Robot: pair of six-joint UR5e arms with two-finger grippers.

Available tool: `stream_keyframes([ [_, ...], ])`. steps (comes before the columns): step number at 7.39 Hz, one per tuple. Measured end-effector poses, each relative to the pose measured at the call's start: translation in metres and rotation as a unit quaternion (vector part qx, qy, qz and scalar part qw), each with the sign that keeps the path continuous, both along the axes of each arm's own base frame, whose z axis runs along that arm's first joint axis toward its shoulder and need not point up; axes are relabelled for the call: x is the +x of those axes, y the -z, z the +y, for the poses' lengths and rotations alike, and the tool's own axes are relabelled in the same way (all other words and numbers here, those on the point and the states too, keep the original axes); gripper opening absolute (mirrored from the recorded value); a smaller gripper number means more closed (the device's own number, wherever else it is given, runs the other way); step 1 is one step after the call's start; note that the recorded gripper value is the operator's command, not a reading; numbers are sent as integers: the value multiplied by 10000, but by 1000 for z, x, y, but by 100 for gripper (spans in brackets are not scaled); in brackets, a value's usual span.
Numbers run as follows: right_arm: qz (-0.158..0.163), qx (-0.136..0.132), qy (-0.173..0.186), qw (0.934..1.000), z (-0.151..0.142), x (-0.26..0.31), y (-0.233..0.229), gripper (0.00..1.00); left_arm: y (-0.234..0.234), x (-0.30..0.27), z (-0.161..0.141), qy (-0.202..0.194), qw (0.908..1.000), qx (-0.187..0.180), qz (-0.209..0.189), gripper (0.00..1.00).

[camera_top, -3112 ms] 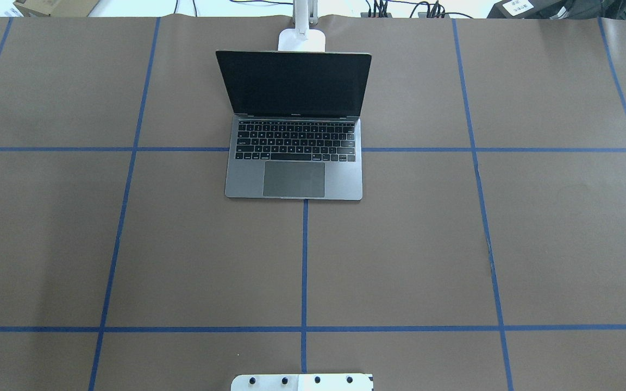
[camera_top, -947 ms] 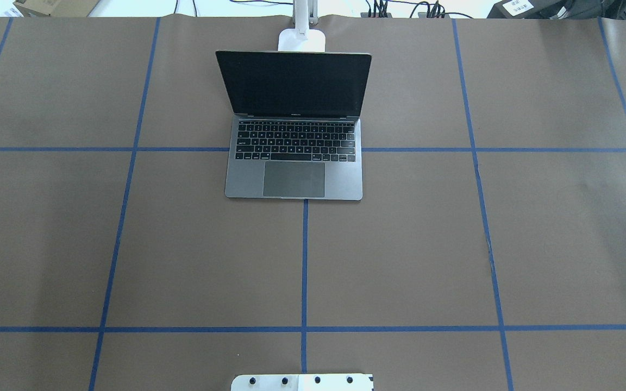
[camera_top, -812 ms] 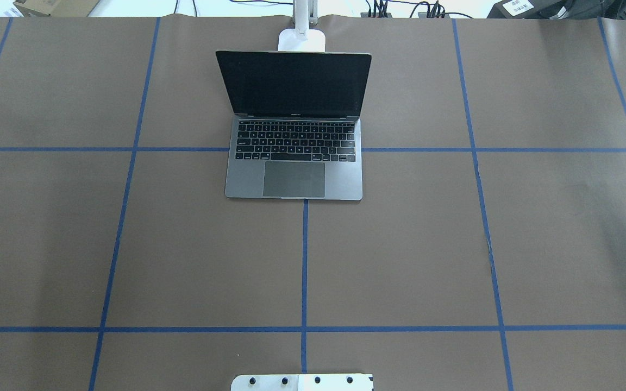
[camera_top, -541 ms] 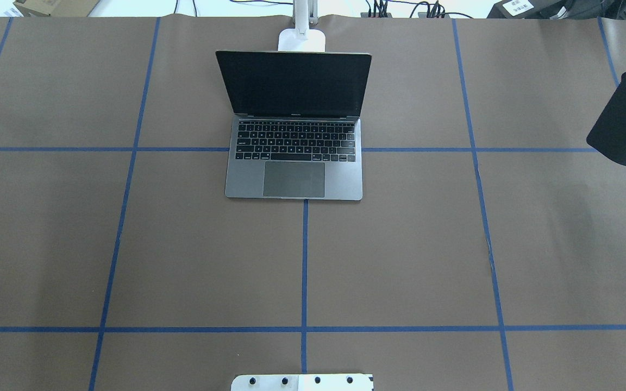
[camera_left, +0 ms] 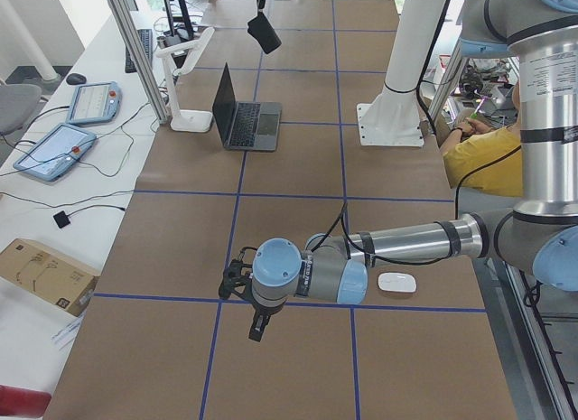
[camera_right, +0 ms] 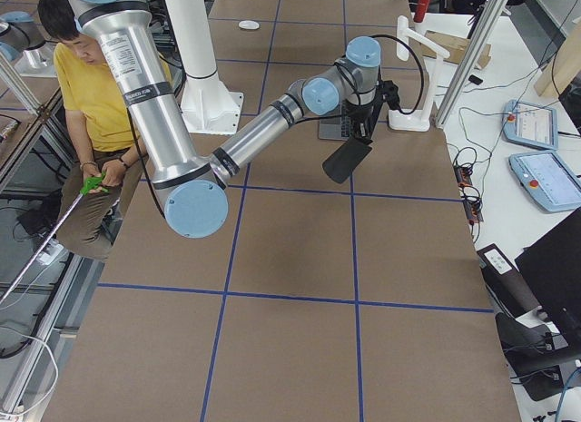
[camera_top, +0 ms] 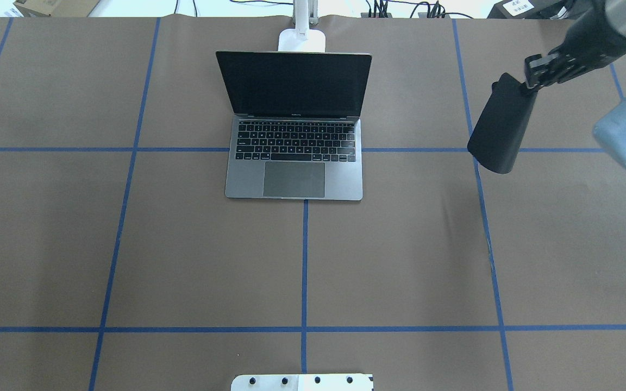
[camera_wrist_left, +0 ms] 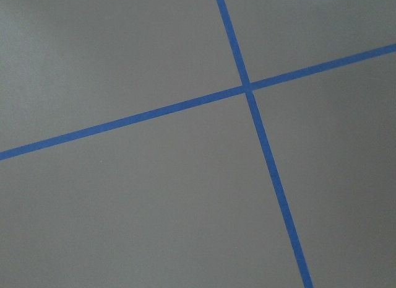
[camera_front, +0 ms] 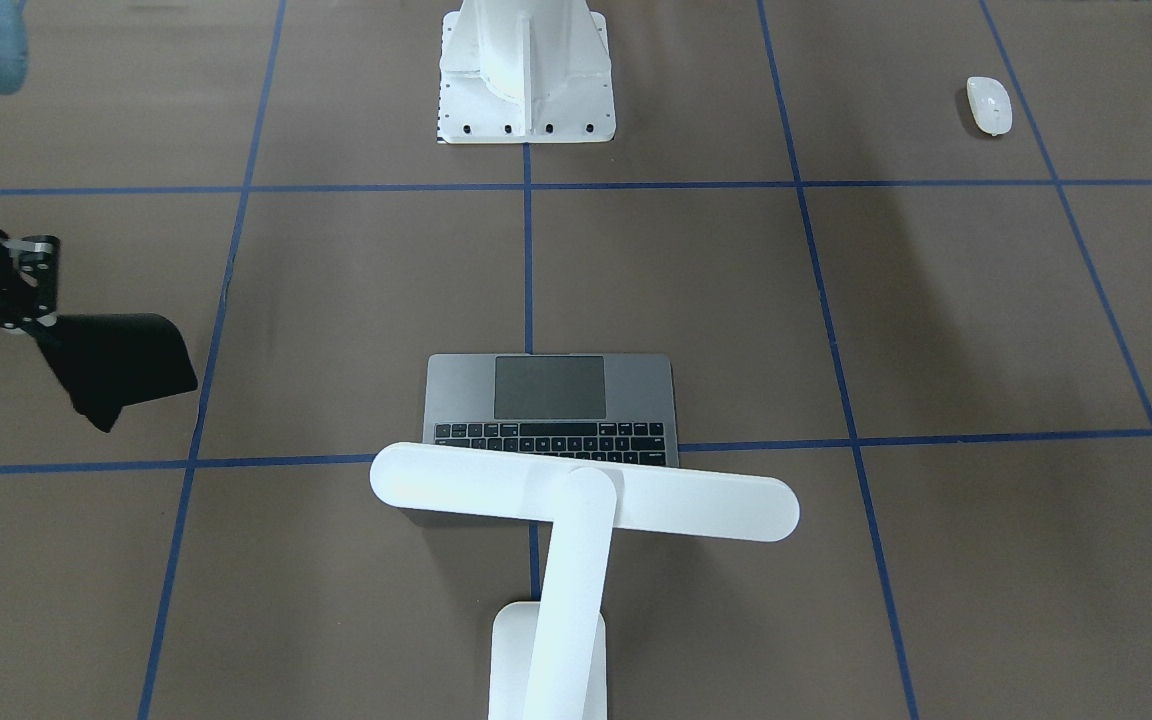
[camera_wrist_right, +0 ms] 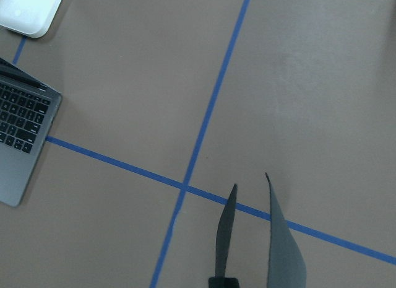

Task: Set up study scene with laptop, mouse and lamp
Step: 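Grasp the black mouse pad edge with the right gripper and lift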

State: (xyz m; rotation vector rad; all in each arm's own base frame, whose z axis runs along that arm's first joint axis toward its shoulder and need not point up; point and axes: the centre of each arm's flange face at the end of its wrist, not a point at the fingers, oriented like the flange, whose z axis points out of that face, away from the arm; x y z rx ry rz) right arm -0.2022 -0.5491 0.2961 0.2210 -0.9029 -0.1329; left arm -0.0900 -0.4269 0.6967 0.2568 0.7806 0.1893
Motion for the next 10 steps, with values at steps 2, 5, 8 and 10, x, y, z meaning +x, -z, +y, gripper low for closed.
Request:
stream_keyframes([
  [2, 165, -94, -178, 9997, 12, -42, -4, 0, 0, 0, -1, 0, 10000, 1, 0, 100],
  [5, 490, -247, -154, 9984, 26, -58, -39, 0, 1, 0, -2, 0, 10000, 16, -1, 100],
  [8, 651, -48, 49, 9979, 26, -119, -26, 0, 3, 0, -4, 0, 10000, 38, -3, 100],
  [10, 584, -29, 62, 9983, 27, -132, -14, 0, 4, 0, -5, 1, 10000, 44, -3, 100],
])
